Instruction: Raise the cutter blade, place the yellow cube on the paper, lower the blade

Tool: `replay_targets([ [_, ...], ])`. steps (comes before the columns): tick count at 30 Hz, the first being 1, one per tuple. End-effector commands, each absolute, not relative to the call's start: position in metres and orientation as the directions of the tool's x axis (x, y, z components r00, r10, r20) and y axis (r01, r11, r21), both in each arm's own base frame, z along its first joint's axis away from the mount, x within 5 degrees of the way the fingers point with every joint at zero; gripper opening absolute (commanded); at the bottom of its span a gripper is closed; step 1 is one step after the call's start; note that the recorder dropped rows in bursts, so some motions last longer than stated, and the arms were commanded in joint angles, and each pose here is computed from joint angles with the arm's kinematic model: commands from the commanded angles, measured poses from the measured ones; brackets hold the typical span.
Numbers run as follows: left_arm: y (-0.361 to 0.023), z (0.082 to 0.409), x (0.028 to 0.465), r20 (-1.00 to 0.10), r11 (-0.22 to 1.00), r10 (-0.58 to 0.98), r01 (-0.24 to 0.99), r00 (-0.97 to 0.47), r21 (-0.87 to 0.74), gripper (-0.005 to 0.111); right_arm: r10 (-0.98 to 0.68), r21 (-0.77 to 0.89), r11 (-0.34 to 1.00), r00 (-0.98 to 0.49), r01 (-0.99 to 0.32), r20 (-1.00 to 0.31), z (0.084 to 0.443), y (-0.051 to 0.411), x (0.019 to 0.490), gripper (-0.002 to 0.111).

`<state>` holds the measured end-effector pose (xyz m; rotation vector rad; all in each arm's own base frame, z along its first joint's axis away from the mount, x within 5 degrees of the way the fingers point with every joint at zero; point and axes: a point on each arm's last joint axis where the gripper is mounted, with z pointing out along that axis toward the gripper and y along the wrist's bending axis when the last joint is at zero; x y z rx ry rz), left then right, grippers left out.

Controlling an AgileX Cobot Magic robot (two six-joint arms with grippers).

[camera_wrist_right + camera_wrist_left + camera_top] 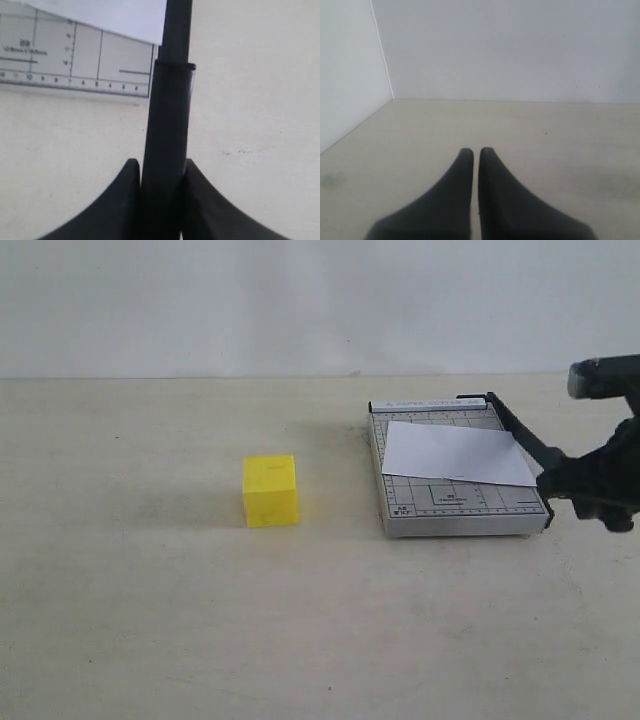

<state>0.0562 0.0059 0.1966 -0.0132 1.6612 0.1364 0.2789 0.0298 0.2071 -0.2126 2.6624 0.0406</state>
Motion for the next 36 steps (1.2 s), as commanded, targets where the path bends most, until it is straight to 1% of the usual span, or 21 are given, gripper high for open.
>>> replay_targets([
  [1, 0.006, 0.199, 0.056, -0.994, 0.992, 0.073, -0.093, -0.077, 0.08, 0.004, -0.156, -0.056, 0.984, -0.67, -0.168, -0.726, 0.26, 0.03, 0.283, 0.005],
  [3, 0.006, 0.199, 0.056, -0.994, 0.992, 0.073, -0.093, -0.077, 0.08, 0.004, -0.152, -0.059, 0.984, -0.639, -0.165, -0.754, 0.27, 0.03, 0.279, 0.005],
  [4, 0.006, 0.199, 0.056, -0.994, 0.992, 0.073, -0.093, -0.077, 0.08, 0.004, -0.157, -0.063, 0.984, -0.635, -0.168, -0.756, 0.271, 0.029, 0.279, 0.009],
  [5, 0.006, 0.199, 0.056, -0.994, 0.992, 0.073, -0.093, -0.077, 0.08, 0.004, -0.157, -0.063, 0.984, -0.635, -0.168, -0.756, 0.271, 0.029, 0.278, 0.017],
  [7, 0.006, 0.199, 0.056, -0.994, 0.992, 0.073, -0.093, -0.077, 0.08, 0.004, -0.156, -0.06, 0.984, -0.64, -0.168, -0.752, 0.271, 0.029, 0.278, 0.046],
  [8, 0.006, 0.199, 0.056, -0.994, 0.992, 0.073, -0.093, -0.077, 0.08, 0.004, -0.153, -0.057, 0.984, -0.644, -0.167, -0.75, 0.27, 0.03, 0.278, 0.064],
  [9, 0.006, 0.199, 0.056, -0.994, 0.992, 0.073, -0.093, -0.077, 0.08, 0.004, -0.153, -0.057, 0.984, -0.644, -0.167, -0.75, 0.27, 0.03, 0.278, 0.068],
  [10, 0.006, 0.199, 0.056, -0.994, 0.992, 0.073, -0.093, -0.077, 0.08, 0.004, -0.15, -0.055, 0.985, -0.638, -0.166, -0.755, 0.272, 0.03, 0.277, 0.065],
  [12, 0.006, 0.199, 0.056, -0.994, 0.992, 0.073, -0.093, -0.077, 0.08, 0.004, -0.143, -0.054, 0.985, -0.588, -0.166, -0.796, 0.285, 0.03, 0.272, 0.055],
  [13, 0.006, 0.199, 0.056, -0.994, 0.992, 0.073, -0.093, -0.077, 0.08, 0.004, -0.144, -0.059, 0.984, -0.556, -0.167, -0.819, 0.293, 0.029, 0.268, 0.054],
  [16, 0.006, 0.199, 0.056, -0.994, 0.992, 0.073, -0.093, -0.077, 0.08, 0.004, -0.132, -0.063, 0.984, -0.439, -0.168, -0.889, 0.317, 0.028, 0.248, 0.052],
  [19, 0.006, 0.199, 0.056, -0.994, 0.992, 0.073, -0.093, -0.077, 0.08, 0.004, -0.063, -0.015, 0.988, -0.32, -0.152, -0.945, 0.329, 0.025, 0.209, 0.052],
  [22, 0.006, 0.199, 0.056, -0.994, 0.992, 0.073, -0.093, -0.077, 0.08, 0.004, -0.015, 0.019, 0.989, -0.225, -0.148, -0.974, 0.325, 0.021, 0.158, 0.052],
  [24, 0.006, 0.199, 0.056, -0.994, 0.992, 0.073, -0.093, -0.077, 0.08, 0.004, 0.037, 0.062, 0.987, -0.169, -0.15, -0.985, 0.314, 0.018, 0.124, 0.052],
  [28, 0.006, 0.199, 0.056, -0.994, 0.992, 0.073, -0.093, -0.077, 0.08, 0.004, 0.206, 0.215, 0.961, -0.068, -0.175, -0.976, 0.291, 0.015, 0.071, 0.052],
  [31, 0.006, 0.199, 0.056, -0.994, 0.992, 0.073, -0.093, -0.077, 0.08, 0.004, 0.203, 0.201, 0.955, -0.013, -0.22, -0.979, 0.277, 0.015, 0.044, 0.052],
  [34, 0.006, 0.199, 0.056, -0.994, 0.992, 0.073, -0.093, -0.077, 0.08, 0.004, 0.211, 0.21, 0.949, -0.024, -0.235, -0.977, 0.264, 0.016, 0.037, 0.051],
  [35, 0.006, 0.199, 0.056, -0.994, 0.992, 0.073, -0.093, -0.079, 0.08, 0.004, 0.22, 0.219, 0.947, -0.023, -0.235, -0.975, 0.265, 0.016, 0.037, 0.048],
  [36, 0.006, 0.199, 0.056, -0.994, 0.992, 0.073, -0.093, -0.079, 0.08, 0.004, 0.229, 0.23, 0.944, -0.033, -0.235, -0.973, 0.263, 0.016, 0.037, 0.042],
])
